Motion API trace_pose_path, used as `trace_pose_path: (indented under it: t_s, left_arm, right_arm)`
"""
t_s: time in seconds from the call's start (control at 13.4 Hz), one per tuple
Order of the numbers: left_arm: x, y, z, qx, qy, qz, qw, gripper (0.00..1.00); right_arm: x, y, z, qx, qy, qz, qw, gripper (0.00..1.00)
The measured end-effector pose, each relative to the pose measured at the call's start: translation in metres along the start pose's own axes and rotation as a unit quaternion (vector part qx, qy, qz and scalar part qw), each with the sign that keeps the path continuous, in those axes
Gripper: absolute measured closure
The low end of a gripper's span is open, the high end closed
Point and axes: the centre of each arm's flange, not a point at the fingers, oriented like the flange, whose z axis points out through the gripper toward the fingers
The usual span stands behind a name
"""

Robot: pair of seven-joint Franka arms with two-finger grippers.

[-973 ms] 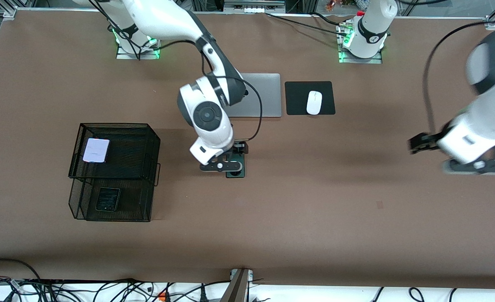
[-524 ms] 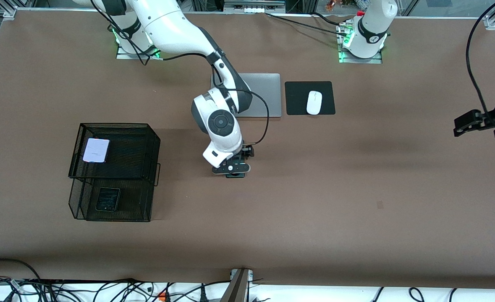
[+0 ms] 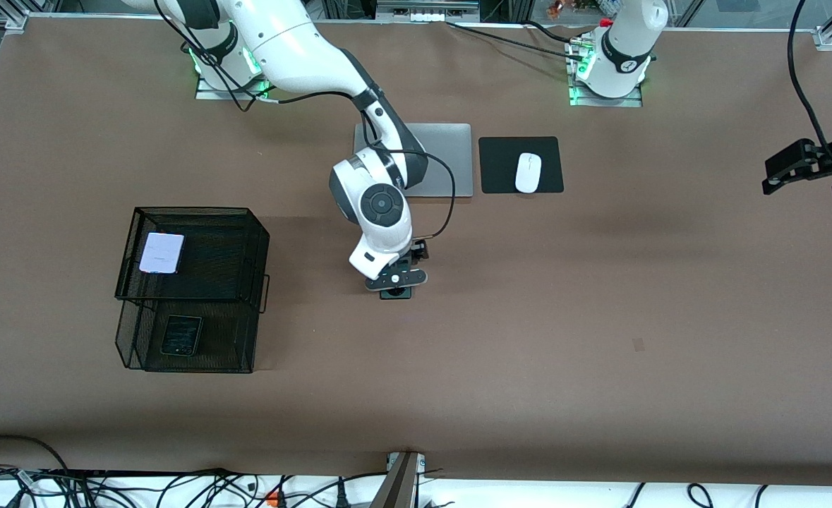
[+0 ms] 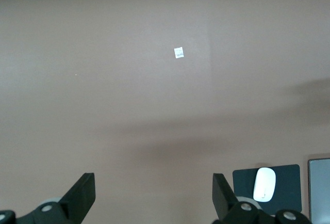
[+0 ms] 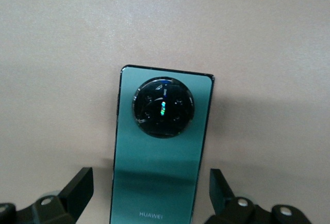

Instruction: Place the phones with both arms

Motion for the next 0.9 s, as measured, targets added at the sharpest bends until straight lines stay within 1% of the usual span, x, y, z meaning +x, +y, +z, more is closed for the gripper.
trace_pose_path:
  t_s: [0.3, 0.67, 0.82, 0.9]
  left_arm:
    - [-0.001, 0.002, 0.007, -0.001, -0.014, 0.001, 1.000, 0.00]
    - [-0.002, 0.002, 0.008, -0.002, -0.018, 0.002, 1.000, 0.00]
    - [-0.003, 0.002, 0.008, -0.002, -0.019, 0.002, 1.000, 0.00]
    - [-0.003, 0.002, 0.009, -0.002, -0.019, 0.002, 1.000, 0.00]
  right_arm:
    - [-0.003, 0.003, 0.022, -0.009, 0.006, -0.009, 1.000, 0.00]
    - [-0.004, 0.003, 0.024, -0.010, 0.010, -0.015, 1.000, 0.01]
    - [-0.004, 0.001, 0.024, -0.009, 0.012, -0.017, 1.000, 0.03]
    - [-0.004, 0.000, 0.024, -0.010, 0.014, -0.019, 1.000, 0.07]
